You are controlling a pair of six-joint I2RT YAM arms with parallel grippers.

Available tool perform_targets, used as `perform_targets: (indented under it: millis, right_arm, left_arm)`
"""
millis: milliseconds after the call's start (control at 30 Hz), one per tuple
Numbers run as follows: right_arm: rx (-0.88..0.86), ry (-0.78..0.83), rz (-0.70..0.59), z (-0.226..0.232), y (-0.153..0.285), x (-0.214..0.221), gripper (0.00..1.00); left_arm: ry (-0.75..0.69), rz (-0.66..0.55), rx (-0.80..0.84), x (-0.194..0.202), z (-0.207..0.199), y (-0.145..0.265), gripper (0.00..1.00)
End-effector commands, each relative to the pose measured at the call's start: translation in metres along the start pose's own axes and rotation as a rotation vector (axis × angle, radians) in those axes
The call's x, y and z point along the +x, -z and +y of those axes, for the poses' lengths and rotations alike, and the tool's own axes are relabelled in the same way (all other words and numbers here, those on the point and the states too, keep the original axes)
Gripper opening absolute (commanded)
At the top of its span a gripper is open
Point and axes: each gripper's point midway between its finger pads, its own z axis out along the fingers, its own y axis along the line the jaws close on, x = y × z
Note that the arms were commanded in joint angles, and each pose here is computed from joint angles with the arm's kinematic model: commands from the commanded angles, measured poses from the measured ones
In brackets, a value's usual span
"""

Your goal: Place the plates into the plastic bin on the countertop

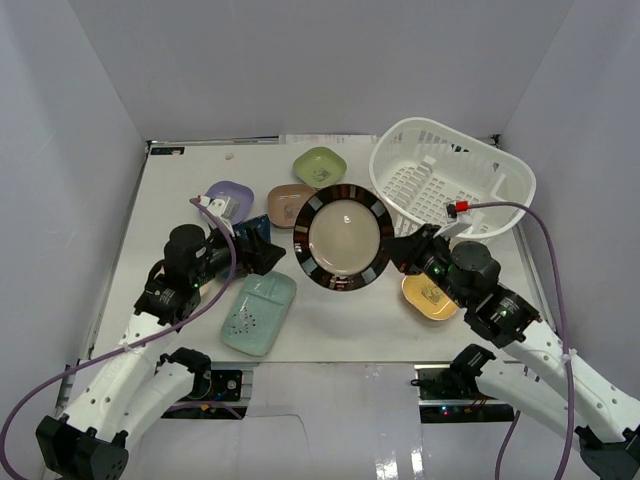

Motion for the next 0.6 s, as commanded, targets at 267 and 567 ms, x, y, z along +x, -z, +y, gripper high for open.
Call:
perform_targets:
  millis: [267, 567]
  right_arm:
    - [0.013, 0.06, -0.521, 0.023, -0.004, -0.217, 0.08]
    - [0.114, -0.097, -0.568, -0.082, -0.005, -0.285, 0.08]
  left_arm:
    - [-0.014, -0.001, 0.043, -0.001, -0.019, 0.005, 0.98]
    - [-0.009, 0.038, 0.106, 0.012, -0.034, 0.005, 0.98]
